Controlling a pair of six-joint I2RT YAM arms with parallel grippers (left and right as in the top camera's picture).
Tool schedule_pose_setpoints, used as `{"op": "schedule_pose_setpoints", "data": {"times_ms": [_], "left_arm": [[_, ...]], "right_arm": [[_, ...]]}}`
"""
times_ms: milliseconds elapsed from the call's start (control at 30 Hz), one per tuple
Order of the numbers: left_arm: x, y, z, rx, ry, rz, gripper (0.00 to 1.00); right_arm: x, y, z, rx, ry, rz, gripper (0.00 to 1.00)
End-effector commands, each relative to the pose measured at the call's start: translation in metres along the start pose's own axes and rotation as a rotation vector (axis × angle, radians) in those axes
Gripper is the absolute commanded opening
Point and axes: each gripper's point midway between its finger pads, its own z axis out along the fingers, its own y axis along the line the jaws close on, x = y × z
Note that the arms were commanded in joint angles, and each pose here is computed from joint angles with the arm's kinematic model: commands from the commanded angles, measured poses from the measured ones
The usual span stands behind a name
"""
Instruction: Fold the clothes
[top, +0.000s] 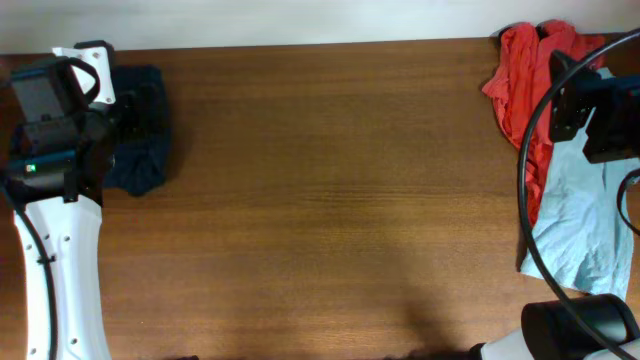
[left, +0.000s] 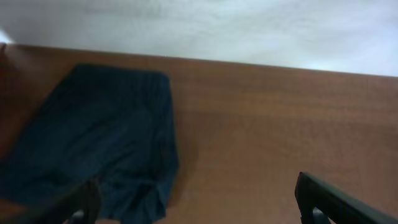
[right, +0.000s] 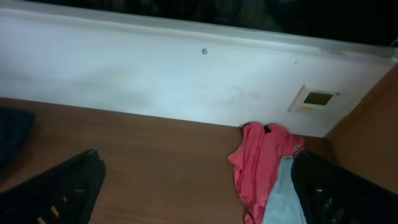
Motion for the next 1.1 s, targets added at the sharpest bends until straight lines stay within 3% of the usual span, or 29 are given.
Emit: {"op": "schedule_pose_setpoints", "data": {"times_ms": [0, 267, 500, 633, 733, 1067], "left_arm": [[0.0, -0.003, -0.004, 0.011, 0.002, 0.004, 0.99], [0.001, -0.002, -0.004, 0.011, 0.007, 0.003, 0.99], [0.001, -0.002, -0.004, 0.011, 0.01, 0.003, 0.99], [0.001, -0.002, -0.004, 0.011, 0.01, 0.002, 0.99], [0.001, -0.002, -0.004, 0.011, 0.01, 0.003, 0.99], [0.001, -0.002, -0.004, 0.011, 0.01, 0.002, 0.99]], "right_arm": [[0.003, -0.001, 0.006, 0.009, 0.018, 0.011, 0.99], [0.002, 0.004, 0.014, -0.021, 0.023, 0.015, 0.98], [-0.024, 0.003, 0.013, -0.018, -0.087, 0.053, 0.99], [-0.02, 0.003, 0.011, -0.009, -0.173, 0.049, 0.99], [0.006, 0.002, 0.015, 0.012, -0.205, 0.029, 0.98], [0.145, 0.005, 0.042, 0.012, -0.179, 0.041, 0.98]]}}
